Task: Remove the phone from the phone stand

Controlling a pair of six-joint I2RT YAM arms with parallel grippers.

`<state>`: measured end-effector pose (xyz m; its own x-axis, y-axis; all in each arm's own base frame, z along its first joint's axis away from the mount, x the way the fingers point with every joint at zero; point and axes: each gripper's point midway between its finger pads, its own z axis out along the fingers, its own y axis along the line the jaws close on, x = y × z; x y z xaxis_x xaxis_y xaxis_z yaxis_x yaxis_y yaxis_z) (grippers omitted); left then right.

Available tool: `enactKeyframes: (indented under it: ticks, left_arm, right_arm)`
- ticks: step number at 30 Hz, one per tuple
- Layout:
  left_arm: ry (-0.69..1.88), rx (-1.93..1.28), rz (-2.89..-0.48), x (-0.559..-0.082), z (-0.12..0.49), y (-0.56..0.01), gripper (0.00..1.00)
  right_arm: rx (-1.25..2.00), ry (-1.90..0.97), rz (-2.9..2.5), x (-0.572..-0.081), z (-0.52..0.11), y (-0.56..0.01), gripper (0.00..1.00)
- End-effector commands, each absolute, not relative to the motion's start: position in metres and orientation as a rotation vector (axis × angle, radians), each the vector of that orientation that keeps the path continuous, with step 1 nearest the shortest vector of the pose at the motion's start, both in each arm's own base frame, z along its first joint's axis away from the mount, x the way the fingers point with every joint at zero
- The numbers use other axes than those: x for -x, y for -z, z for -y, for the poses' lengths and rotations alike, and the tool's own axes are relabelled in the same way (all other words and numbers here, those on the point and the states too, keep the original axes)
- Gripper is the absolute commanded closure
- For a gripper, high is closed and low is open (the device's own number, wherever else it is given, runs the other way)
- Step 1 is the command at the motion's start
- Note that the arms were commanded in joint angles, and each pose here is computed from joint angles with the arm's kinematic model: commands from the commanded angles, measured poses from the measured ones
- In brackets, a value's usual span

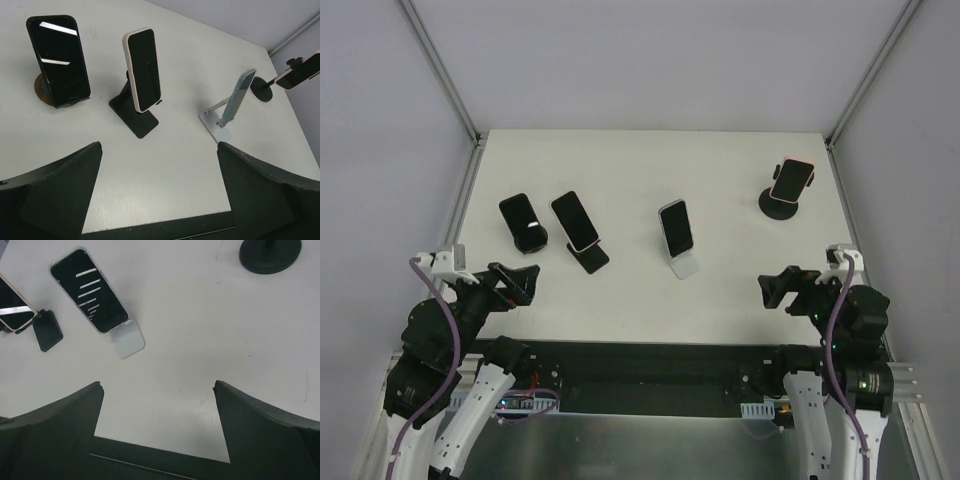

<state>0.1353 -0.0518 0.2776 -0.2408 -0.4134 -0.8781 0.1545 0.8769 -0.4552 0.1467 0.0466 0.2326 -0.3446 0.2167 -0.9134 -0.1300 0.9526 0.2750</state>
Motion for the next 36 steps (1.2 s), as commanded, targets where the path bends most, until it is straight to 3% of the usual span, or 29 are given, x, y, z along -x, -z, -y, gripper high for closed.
enactKeyframes:
  ticks: [1, 12, 23, 36]
  left_arm:
    - [0.562, 0.226, -1.786, -0.151, 0.062, -0.281, 0.01]
    - [0.516, 0.197, -1.862, -0.185, 0.074, -0.295, 0.01]
    - [0.541, 0.170, -1.868, -0.212, 0.090, -0.295, 0.01]
    - [0.590, 0.066, -1.914, -0.244, 0.118, -0.296, 0.01]
  right_arm:
    - [0.032, -0.523, -1.929, -0.174, -0.073, -0.248, 0.04]
    - [0.046, -0.809, -1.908, -0.244, -0.106, -0.261, 0.04]
    - [0.378, -0.610, -2.011, -0.277, -0.156, -0.226, 0.04]
    - [0.526, -0.539, -1.847, -0.321, -0.221, -0.208, 0.04]
